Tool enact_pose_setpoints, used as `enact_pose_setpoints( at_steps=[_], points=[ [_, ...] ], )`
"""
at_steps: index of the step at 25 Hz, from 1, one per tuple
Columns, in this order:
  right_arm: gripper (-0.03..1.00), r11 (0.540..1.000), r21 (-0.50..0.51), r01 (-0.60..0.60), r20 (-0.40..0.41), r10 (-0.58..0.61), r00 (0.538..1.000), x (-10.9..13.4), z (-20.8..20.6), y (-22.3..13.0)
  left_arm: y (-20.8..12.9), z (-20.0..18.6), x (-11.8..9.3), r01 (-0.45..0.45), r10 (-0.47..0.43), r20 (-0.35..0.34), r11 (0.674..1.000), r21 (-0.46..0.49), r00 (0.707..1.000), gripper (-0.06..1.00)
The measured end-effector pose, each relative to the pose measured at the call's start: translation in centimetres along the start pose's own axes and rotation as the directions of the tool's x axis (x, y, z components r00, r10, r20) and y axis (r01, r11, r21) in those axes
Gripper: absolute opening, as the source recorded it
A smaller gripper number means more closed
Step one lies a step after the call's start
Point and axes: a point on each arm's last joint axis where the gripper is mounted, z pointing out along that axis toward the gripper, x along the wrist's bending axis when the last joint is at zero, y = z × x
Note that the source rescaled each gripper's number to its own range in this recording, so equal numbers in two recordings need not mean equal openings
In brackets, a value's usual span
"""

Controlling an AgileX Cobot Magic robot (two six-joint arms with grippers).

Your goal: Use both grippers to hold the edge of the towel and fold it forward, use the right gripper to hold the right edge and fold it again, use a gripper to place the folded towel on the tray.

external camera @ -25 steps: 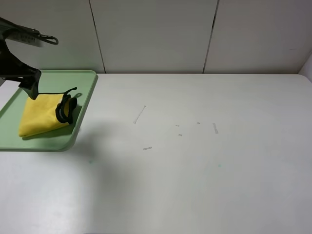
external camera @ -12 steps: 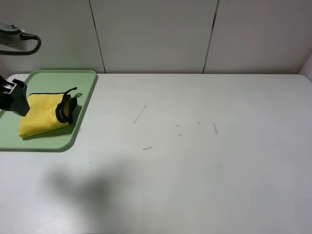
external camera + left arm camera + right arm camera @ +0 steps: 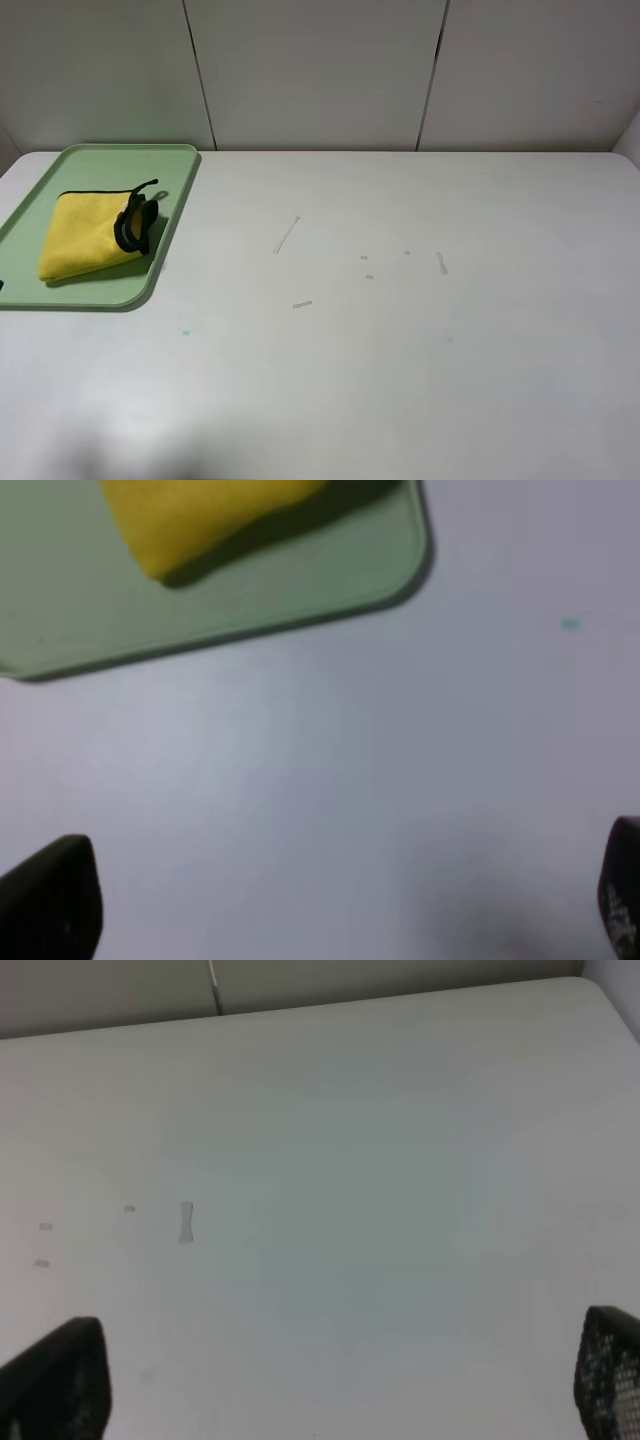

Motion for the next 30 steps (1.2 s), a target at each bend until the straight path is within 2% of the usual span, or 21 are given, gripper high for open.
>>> enact_pose_setpoints(
  at_steps=[5,9,17,22,27,30],
  points=[
    [1.0,1.0,0.0,0.0,0.0,0.0,1.0,0.0,0.0,0.0,-2.5,-1.0,-0.1,0.039,-0.034,0.052,0.995,-0.092,0.998,1.0],
    [1.0,1.0,0.0,0.0,0.0,0.0,1.0,0.0,0.0,0.0,-3.9,-1.5,0.0,0.054,-0.044,0.067,0.988,-0.143,0.997,1.0],
    [1.0,1.0,0.0,0.0,0.0,0.0,1.0,0.0,0.0,0.0,-6.0,-1.6,0.0,0.063,-0.056,0.082,0.994,-0.091,0.995,1.0],
    [1.0,1.0,0.0,0.0,0.0,0.0,1.0,0.0,0.0,0.0,-6.2,-1.5,-0.2,0.026,-0.016,0.1,0.995,-0.098,0.995,1.0],
    [1.0,1.0,0.0,0.0,0.0,0.0,1.0,0.0,0.0,0.0,-7.0,-2.2,-0.5,0.005,0.017,0.131,0.986,-0.168,0.991,1.0],
    [1.0,1.0,0.0,0.0,0.0,0.0,1.0,0.0,0.0,0.0,-7.8,-2.8,-0.6,0.024,0.007,0.13,0.971,-0.237,0.991,1.0]
  ],
)
